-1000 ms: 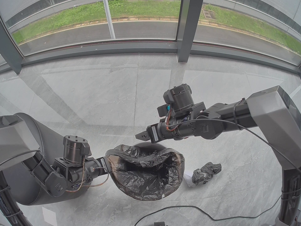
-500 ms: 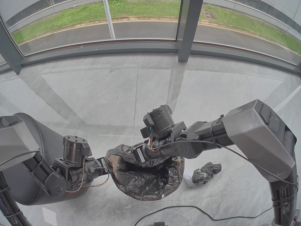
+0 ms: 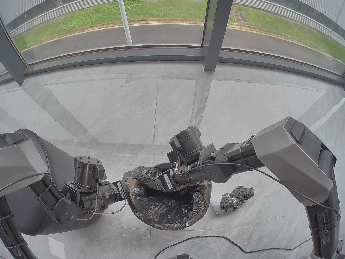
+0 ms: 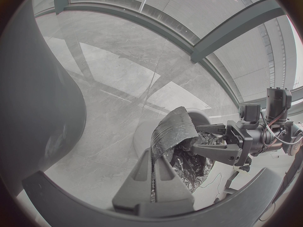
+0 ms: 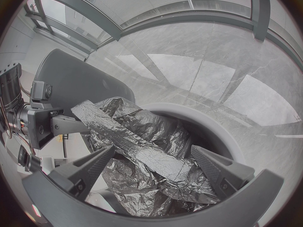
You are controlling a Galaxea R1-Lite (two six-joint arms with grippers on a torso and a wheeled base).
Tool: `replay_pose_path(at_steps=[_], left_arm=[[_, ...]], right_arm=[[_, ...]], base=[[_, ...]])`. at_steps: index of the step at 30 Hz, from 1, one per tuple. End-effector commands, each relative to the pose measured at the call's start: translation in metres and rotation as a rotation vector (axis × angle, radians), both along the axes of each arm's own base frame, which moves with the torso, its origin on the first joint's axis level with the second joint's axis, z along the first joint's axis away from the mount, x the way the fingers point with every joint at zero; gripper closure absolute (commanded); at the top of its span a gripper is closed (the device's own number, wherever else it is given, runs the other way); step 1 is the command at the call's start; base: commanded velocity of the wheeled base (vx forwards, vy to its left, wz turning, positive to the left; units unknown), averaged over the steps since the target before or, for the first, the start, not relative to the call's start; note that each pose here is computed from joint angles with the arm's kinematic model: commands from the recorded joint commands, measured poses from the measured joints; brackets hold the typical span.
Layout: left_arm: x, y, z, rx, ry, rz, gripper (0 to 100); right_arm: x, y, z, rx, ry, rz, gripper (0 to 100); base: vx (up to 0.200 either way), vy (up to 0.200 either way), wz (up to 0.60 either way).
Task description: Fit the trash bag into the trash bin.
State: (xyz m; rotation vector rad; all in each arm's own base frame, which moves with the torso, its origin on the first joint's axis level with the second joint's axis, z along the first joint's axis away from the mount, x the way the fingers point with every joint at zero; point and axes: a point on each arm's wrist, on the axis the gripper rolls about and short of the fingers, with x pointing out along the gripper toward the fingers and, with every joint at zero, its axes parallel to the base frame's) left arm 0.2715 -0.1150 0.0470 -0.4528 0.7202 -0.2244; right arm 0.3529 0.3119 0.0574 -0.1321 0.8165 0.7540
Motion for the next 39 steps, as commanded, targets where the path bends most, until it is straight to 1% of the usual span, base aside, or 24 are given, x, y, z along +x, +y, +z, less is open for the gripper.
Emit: replay_pose_path(at_steps=[1, 11, 14, 15, 16, 17, 19, 23, 29, 39], left_arm=[[0.001, 0.000, -0.003, 0.003, 0.008, 0.000, 100], [0.001, 0.000, -0.003, 0.002, 0.009, 0.001, 100], [0.000, 0.000, -0.003, 0.002, 0.010, 0.001, 100], [0.000, 0.000, -0.003, 0.002, 0.010, 0.001, 100], [0.000, 0.000, -0.003, 0.002, 0.010, 0.001, 100], [0.000, 0.000, -0.003, 0.002, 0.010, 0.001, 100], [0.000, 0.000, -0.003, 0.002, 0.010, 0.000, 100], [0.000, 0.000, -0.003, 0.002, 0.009, 0.000, 100], [0.000, 0.000, -0.003, 0.001, 0.007, 0.000, 100], [0.001, -0.001, -0.003, 0.001, 0.006, 0.000, 100]], right_arm=[[-0.002, -0.001, -0.001, -0.009, 0.003, 0.007, 0], [-0.009, -0.003, -0.009, -0.044, 0.013, 0.028, 0], [-0.008, -0.002, -0.011, -0.063, -0.003, 0.036, 0], [-0.005, -0.004, -0.012, -0.088, -0.028, 0.040, 0], [-0.005, -0.004, -0.012, -0.088, -0.028, 0.040, 0], [-0.002, -0.005, -0.010, -0.122, -0.076, 0.061, 0], [0.003, -0.007, -0.005, -0.135, -0.115, 0.083, 0], [0.007, -0.005, 0.002, -0.132, -0.149, 0.094, 0], [0.008, -0.003, 0.006, -0.134, -0.175, 0.111, 0], [0.004, -0.001, 0.002, -0.143, -0.163, 0.121, 0]], base=[[0.000, 0.000, 0.00], [0.000, 0.000, 0.00], [0.000, 0.000, 0.00], [0.000, 0.000, 0.00], [0.000, 0.000, 0.00], [0.000, 0.000, 0.00], [0.000, 0.000, 0.00], [0.000, 0.000, 0.00], [0.000, 0.000, 0.00], [0.000, 0.000, 0.00]])
